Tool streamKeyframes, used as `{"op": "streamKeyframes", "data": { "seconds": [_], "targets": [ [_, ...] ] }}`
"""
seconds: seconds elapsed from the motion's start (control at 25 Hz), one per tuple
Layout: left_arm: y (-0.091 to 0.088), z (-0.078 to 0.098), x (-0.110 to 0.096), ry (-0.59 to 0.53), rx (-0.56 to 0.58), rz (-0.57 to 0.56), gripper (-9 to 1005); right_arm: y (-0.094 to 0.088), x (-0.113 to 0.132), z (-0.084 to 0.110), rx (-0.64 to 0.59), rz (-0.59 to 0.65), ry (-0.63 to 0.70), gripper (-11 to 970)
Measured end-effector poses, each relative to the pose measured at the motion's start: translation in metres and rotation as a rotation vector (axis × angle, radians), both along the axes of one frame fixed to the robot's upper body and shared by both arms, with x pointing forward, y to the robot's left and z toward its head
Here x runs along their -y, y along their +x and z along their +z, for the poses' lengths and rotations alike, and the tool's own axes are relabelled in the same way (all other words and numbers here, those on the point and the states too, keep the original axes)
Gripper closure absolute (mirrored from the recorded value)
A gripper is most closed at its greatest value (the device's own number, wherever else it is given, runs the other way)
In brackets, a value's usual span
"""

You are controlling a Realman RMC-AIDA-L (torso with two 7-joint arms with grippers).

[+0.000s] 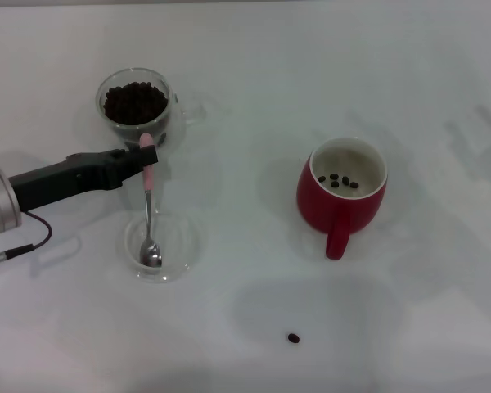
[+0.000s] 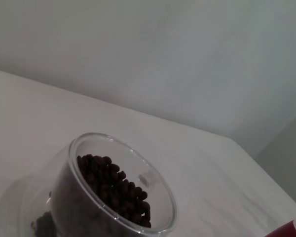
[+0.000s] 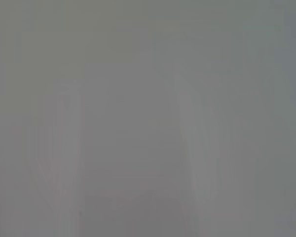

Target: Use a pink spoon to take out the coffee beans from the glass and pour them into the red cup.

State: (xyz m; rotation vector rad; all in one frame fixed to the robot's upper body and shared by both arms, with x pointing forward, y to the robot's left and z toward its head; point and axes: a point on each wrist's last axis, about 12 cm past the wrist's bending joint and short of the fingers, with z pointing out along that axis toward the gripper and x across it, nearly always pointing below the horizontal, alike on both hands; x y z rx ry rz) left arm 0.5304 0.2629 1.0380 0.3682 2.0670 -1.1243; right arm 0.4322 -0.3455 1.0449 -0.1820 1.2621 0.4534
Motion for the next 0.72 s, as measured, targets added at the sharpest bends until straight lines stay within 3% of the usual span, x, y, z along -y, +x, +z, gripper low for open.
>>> {"op": "streamKeyframes", "data": {
  "seconds": [0.48,0.72],
  "targets": [
    [-0.0007,-0.0008,-0.0053,0.016,-0.002,-0.001,762,0.0037,-0.0009,0.0005,-0.003,0.003,0.001,325],
    [0.0017,0.0054,-0.0105,0.046,0.12,-0.019,704,0.0041,-0.0005,0.0005,-0.006,0.001,0.005,325]
  ]
}}
